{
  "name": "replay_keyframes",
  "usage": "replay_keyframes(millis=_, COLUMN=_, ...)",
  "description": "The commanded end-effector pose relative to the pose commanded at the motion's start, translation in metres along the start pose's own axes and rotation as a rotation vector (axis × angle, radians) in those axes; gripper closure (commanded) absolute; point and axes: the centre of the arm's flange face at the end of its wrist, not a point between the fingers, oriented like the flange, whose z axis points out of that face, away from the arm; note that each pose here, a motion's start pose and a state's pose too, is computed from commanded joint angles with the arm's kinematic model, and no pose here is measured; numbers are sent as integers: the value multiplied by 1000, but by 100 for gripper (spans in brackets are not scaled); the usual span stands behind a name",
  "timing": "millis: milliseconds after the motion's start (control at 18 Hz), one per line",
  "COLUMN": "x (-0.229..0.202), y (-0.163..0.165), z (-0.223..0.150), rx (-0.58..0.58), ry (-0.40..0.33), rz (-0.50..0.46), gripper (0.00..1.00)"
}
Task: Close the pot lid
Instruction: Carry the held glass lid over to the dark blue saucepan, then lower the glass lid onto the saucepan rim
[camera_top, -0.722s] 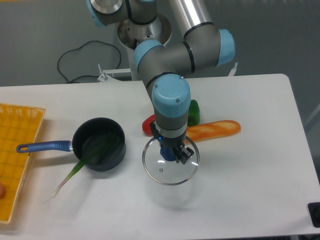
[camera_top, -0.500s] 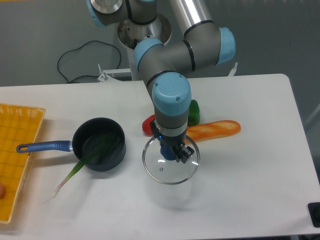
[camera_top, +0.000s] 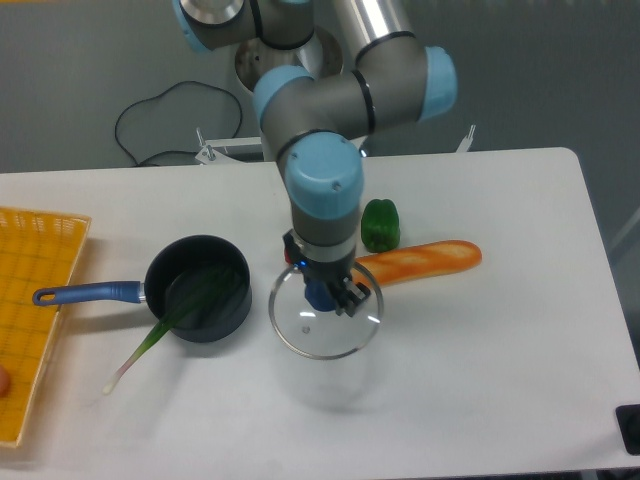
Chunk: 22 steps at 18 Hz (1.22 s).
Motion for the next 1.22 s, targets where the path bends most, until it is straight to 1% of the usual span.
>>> replay_keyframes(millis=111, x=16, y=-10, z=-3, rx=15, ry=6, rz=-30, gripper=63)
replay_keyframes(millis=222, x=35, y=-20, z=-10, rx=28, ry=6, rz=-88, gripper=63)
replay_keyframes(millis=333, x=56, y=-30, z=-8, rx=29, ry=13, rz=-138, gripper=63)
replay_keyframes(millis=444, x=72, y=-35, z=-4, rx=22, ry=21, rz=-167, gripper=63)
replay_keyframes(millis=667, x=95, y=-43, z=2, rx=29, ry=15, rz=-205, gripper=63)
replay_keyframes(millis=889, x=120, y=-55, z=19, rx=74, ry=-31, rz=-237, gripper=63)
replay_keyframes(millis=1222, x=134, y=-63, z=25, rx=71, ry=-25, rz=-257, gripper=63)
